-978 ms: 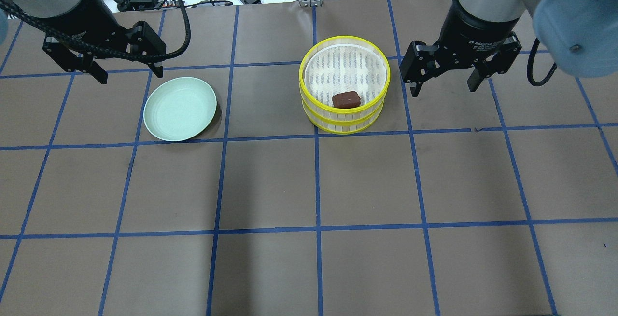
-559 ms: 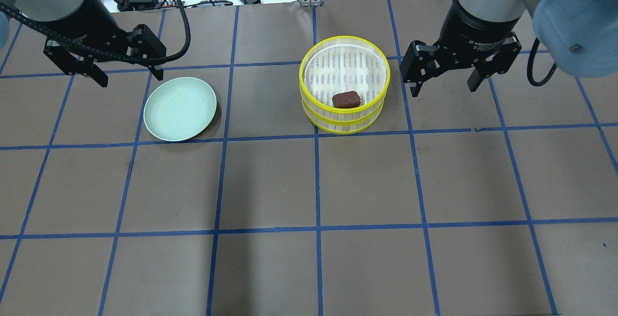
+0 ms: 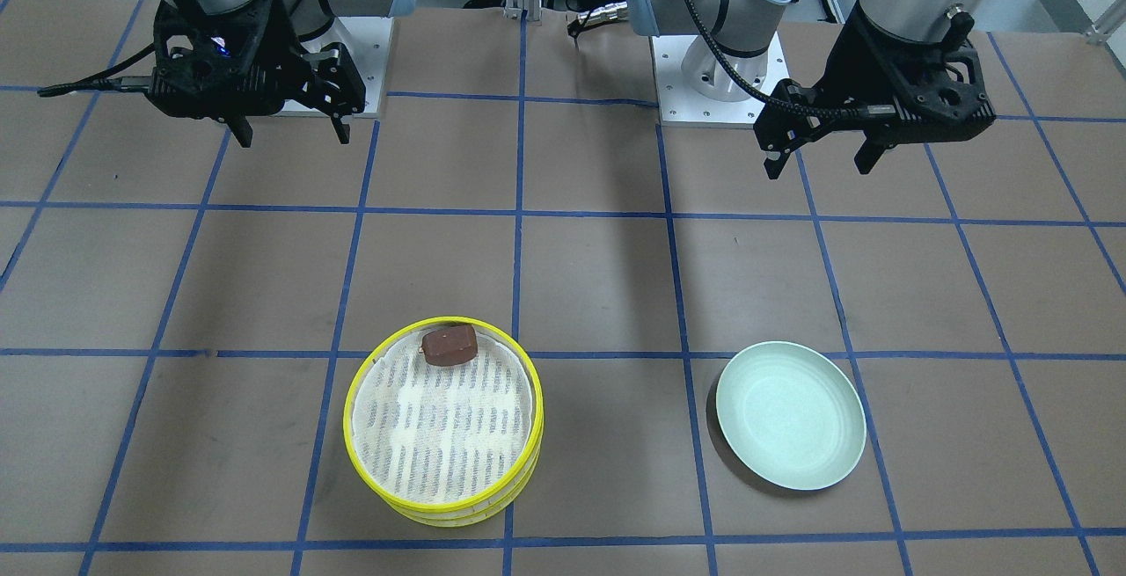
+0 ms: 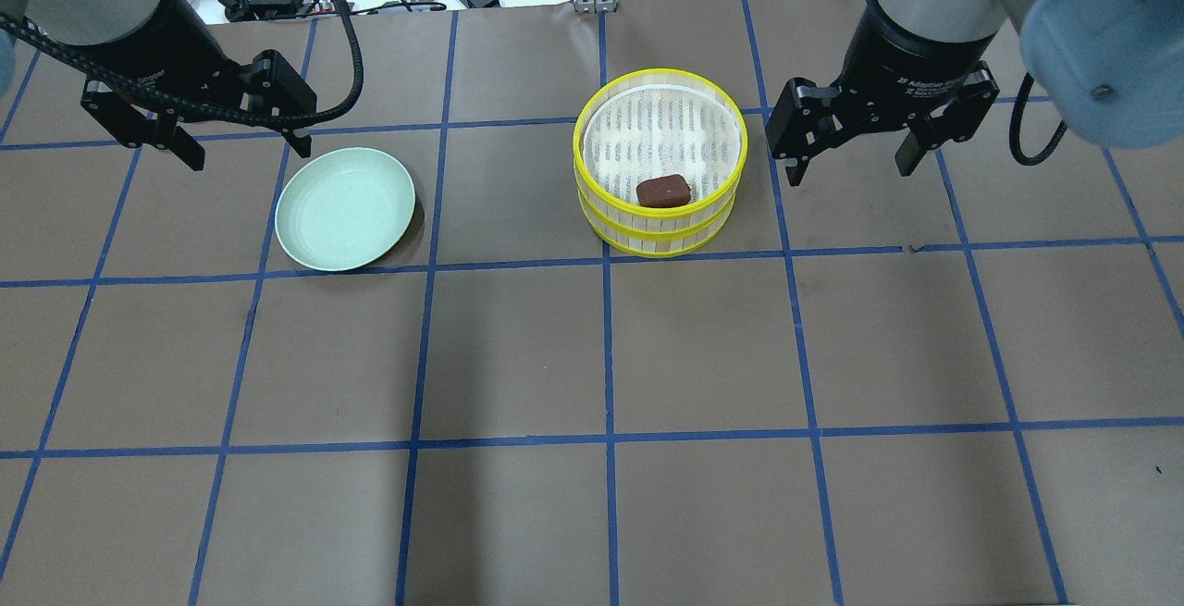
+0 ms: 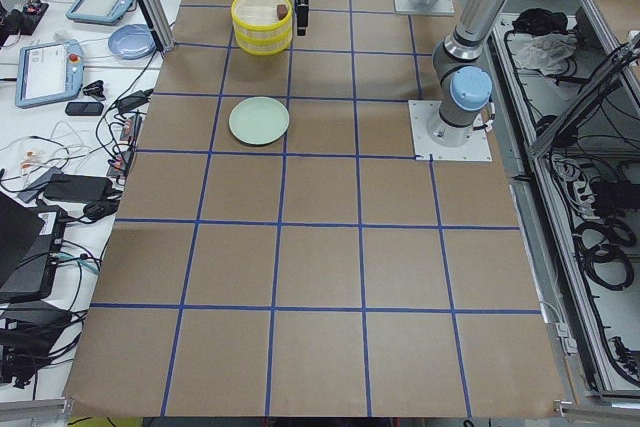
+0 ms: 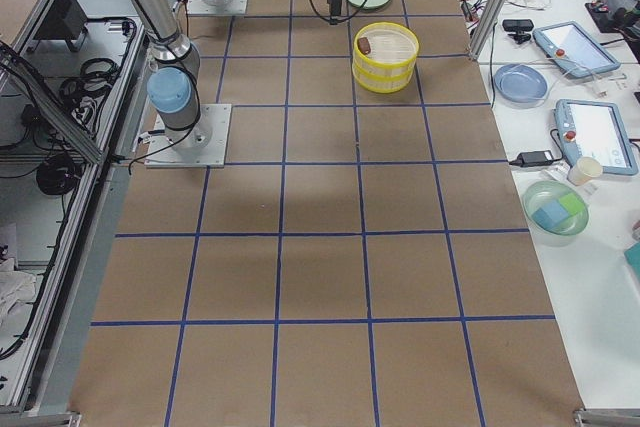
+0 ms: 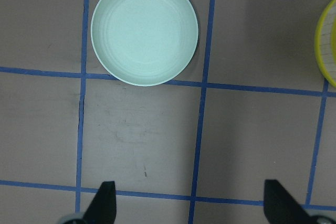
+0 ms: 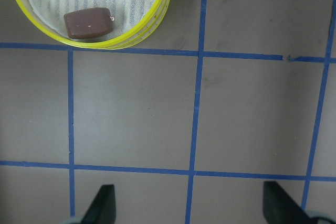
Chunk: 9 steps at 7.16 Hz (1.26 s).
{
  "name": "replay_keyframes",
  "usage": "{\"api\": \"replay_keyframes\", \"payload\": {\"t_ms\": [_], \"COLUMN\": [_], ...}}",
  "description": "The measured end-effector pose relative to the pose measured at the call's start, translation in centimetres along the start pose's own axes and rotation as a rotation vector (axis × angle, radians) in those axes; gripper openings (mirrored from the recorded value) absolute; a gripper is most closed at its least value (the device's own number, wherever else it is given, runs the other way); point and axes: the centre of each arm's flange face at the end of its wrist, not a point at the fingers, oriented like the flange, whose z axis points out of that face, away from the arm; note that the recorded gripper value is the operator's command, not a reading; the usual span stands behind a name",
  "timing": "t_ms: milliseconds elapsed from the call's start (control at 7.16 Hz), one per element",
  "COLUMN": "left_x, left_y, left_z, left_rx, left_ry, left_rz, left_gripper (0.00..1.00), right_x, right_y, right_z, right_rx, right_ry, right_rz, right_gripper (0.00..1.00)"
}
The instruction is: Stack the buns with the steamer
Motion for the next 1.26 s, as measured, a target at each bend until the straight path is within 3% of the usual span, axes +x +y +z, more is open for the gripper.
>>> {"api": "replay_keyframes", "payload": {"t_ms": [1257], "left_x": [-0.11], "left_y": [0.13], "left_z": [0.09], "left_rx": [-0.002], "left_ry": [0.000], "left_rz": [-0.003], "left_gripper": [1.00], "right_x": [0.08], "right_y": [0.08], "right_z": [-0.34], "right_rx": [0.009], "right_ry": [-0.001], "right_rz": [0.002], "right_gripper": [1.00]}}
